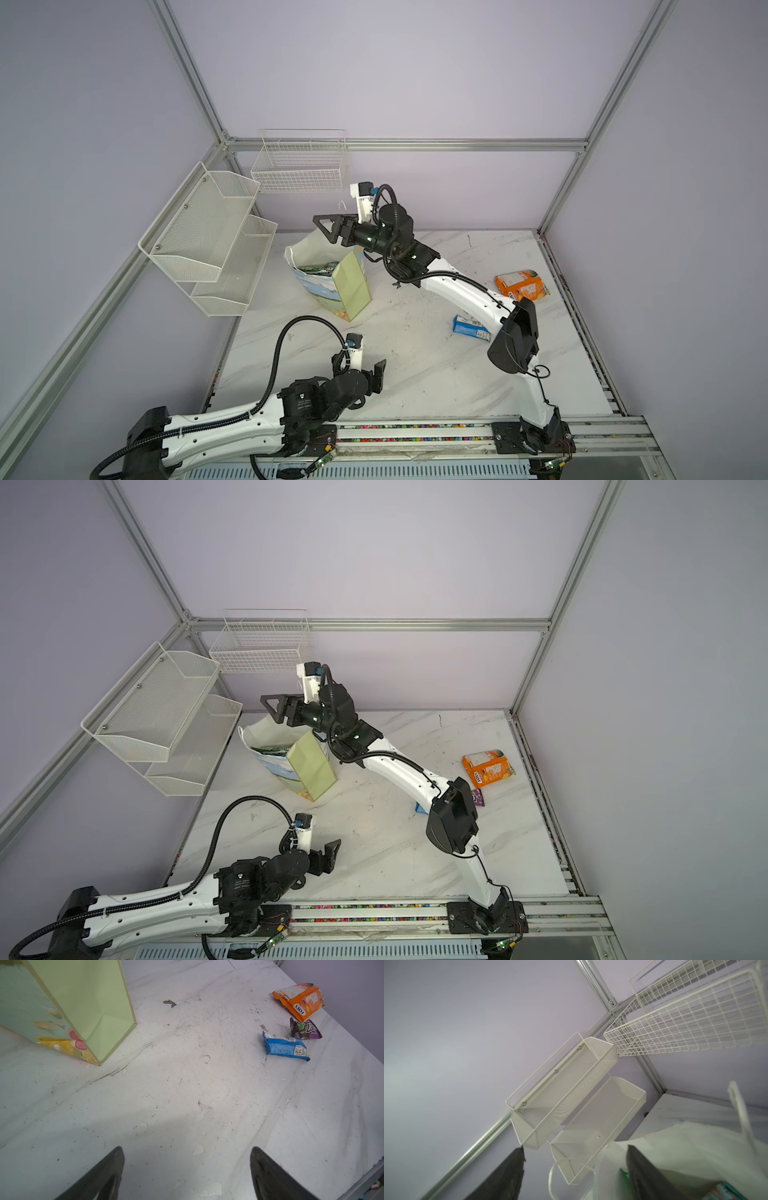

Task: Place the snacks into the paper bag
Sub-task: 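Open the right gripper and withdraw it from the paper bag, then move the left gripper to the blue M&M's bag while the right gripper withdraws, then lower the left gripper onto the blue M&M's bag's end and close, then lift the blue M&M's bag with the left gripper toward the paper bag, then lower the blue M&M's bag over the paper bag's opening with the left gripper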

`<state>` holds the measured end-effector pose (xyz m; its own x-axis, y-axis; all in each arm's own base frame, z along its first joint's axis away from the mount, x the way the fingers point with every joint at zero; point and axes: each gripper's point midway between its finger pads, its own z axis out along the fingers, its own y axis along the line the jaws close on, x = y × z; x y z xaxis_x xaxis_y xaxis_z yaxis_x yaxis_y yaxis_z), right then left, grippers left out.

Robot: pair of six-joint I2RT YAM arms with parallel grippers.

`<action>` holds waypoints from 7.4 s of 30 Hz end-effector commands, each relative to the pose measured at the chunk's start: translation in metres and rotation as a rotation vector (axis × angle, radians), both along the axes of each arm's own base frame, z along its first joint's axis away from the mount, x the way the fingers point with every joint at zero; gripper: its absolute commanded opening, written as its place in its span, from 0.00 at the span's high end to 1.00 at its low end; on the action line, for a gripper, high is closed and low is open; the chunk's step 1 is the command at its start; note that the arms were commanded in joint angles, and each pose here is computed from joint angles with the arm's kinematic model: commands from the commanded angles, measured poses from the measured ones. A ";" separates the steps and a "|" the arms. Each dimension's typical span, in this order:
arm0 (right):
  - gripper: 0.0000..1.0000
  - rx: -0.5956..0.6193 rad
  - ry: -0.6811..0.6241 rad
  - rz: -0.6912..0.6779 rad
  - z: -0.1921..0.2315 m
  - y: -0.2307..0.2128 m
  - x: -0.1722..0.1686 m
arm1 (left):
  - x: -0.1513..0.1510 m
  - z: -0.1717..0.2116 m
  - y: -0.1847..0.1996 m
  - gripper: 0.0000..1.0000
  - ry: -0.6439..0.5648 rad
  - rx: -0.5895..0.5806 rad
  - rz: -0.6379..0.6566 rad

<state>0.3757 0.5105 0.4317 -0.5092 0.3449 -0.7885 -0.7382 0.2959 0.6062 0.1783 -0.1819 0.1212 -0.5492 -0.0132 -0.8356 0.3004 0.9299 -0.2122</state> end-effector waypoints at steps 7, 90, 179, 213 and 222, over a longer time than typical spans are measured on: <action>0.03 -0.066 -0.045 -0.343 0.010 -0.109 0.016 | 0.005 0.007 -0.012 0.07 -0.031 0.003 -0.006; 0.04 -0.247 0.326 -1.082 -0.175 -0.469 -0.078 | 0.153 -0.035 -0.292 0.37 0.395 -0.220 -0.513; 0.07 -0.256 0.358 -1.022 -0.185 -0.460 -0.079 | 0.137 0.242 -0.178 1.00 -0.195 -0.336 -0.314; 0.12 -0.264 0.434 -0.792 -0.219 -0.414 -0.062 | 0.136 0.351 -0.031 1.00 -0.513 -0.208 0.069; 0.13 -0.278 0.447 -0.772 -0.227 -0.411 -0.061 | 0.137 0.364 0.004 1.00 -0.551 -0.185 0.147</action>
<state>0.3139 0.0976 0.2056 -0.4937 0.5330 -0.6872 0.0177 0.7962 0.6048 0.3200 -0.1966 0.4626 -0.0806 -0.2099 -0.9744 0.3106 0.9236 -0.2246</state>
